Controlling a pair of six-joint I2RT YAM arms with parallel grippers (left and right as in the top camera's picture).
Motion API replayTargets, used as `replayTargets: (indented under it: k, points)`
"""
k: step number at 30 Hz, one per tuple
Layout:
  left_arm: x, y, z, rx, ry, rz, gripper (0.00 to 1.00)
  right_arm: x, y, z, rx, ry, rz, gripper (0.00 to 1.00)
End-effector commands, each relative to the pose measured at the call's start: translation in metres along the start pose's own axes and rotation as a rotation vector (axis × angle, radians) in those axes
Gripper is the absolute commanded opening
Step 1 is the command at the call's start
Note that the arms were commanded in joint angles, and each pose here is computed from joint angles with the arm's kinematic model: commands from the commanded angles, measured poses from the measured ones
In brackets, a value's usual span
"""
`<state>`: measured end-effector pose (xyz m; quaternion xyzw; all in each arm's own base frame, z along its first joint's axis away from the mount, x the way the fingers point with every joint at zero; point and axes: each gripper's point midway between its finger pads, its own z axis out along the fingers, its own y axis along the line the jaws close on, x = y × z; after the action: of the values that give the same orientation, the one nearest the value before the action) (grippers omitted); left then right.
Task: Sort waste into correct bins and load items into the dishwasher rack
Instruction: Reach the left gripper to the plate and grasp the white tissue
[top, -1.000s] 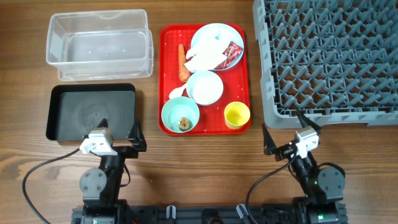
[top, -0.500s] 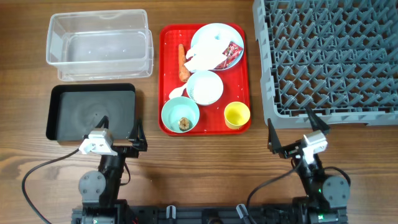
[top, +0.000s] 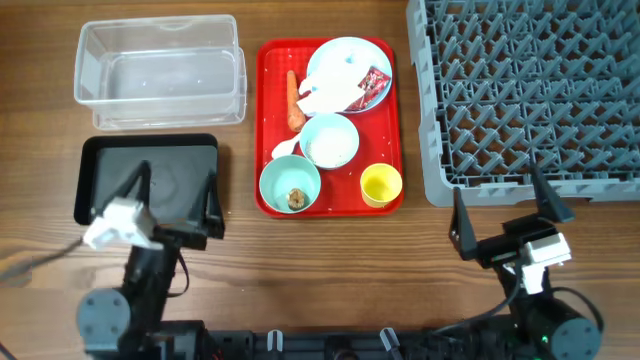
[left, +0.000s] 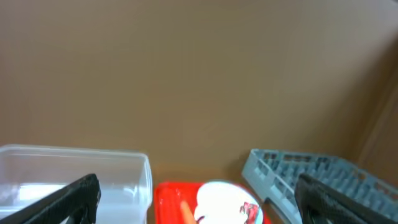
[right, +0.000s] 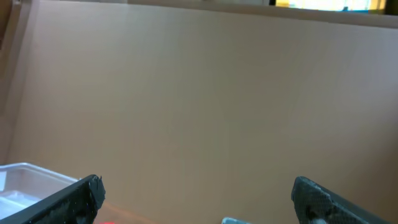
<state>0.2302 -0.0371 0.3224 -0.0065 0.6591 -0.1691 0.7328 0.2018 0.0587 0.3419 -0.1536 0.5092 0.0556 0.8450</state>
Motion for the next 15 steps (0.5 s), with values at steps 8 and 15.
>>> replayTargets:
  k: [8,15]
  points:
    - [-0.024,0.008,0.094,-0.109,0.588,-0.074,1.00,-0.022,0.007,0.100,-0.243,0.387,0.149,1.00]
    - [0.068,-0.003,0.138,-0.103,1.180,-0.104,1.00,0.057,0.004,0.143,-0.283,0.922,0.349,1.00]
